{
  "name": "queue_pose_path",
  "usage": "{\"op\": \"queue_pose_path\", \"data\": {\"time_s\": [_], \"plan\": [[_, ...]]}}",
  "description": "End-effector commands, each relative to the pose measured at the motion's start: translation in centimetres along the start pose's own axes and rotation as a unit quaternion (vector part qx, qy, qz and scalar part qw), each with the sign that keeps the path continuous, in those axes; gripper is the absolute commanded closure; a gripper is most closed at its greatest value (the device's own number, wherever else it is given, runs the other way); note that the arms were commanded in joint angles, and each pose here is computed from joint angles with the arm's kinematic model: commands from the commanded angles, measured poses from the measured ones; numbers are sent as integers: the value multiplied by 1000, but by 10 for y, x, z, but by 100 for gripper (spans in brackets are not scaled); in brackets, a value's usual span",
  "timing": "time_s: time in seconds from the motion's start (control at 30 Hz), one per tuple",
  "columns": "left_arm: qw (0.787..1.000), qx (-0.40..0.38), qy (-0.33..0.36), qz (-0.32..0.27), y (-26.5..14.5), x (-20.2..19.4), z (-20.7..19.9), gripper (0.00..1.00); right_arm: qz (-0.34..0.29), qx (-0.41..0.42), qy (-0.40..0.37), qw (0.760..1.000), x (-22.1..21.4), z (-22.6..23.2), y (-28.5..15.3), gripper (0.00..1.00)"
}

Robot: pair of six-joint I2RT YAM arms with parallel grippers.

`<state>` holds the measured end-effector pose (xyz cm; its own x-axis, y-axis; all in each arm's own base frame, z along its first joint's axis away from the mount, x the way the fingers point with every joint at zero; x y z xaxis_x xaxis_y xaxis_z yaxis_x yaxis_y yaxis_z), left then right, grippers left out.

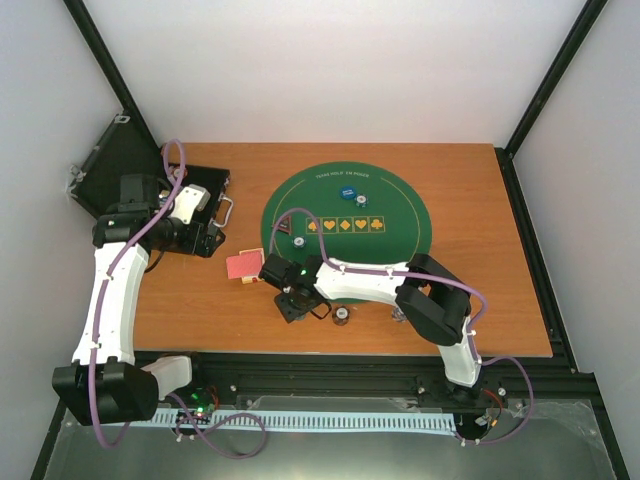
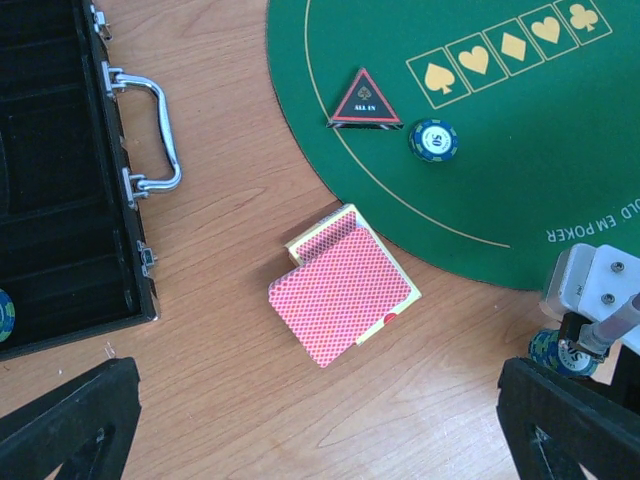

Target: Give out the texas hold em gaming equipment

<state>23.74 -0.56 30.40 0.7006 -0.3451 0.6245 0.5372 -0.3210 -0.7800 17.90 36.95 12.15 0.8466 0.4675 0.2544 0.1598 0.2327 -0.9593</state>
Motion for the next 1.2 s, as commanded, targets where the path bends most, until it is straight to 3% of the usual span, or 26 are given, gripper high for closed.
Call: {"op": "queue_pose_path", "data": {"time_s": [0.0, 0.57, 0.97, 1.17], "plan": [[1000, 12, 10, -16, -9, 7, 1, 0, 0, -6, -3, 1000, -3, 2, 5, 47], [1000, 17, 15, -20, -13, 8, 0, 0, -10, -9, -3, 1000, -3, 1, -3, 75], [999, 20, 15, -24, -15, 11, 1, 0, -49, -7, 5, 999, 7, -10, -50, 80], [999, 21, 16, -28, -18, 13, 1, 0, -74, -29, 45, 996, 18, -58, -81, 80]]}}
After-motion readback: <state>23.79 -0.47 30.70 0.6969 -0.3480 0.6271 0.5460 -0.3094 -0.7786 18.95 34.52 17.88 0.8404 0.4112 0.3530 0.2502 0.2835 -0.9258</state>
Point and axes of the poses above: each gripper's point midway between its finger pads, its own y axis out along the fingers, its own z axis along the line the jaws close on, x = y × z, the point moved 9 cm from there along -y, back along the fingers, and after that the axes turned 6 degrees about y, right-handed, at the moved point
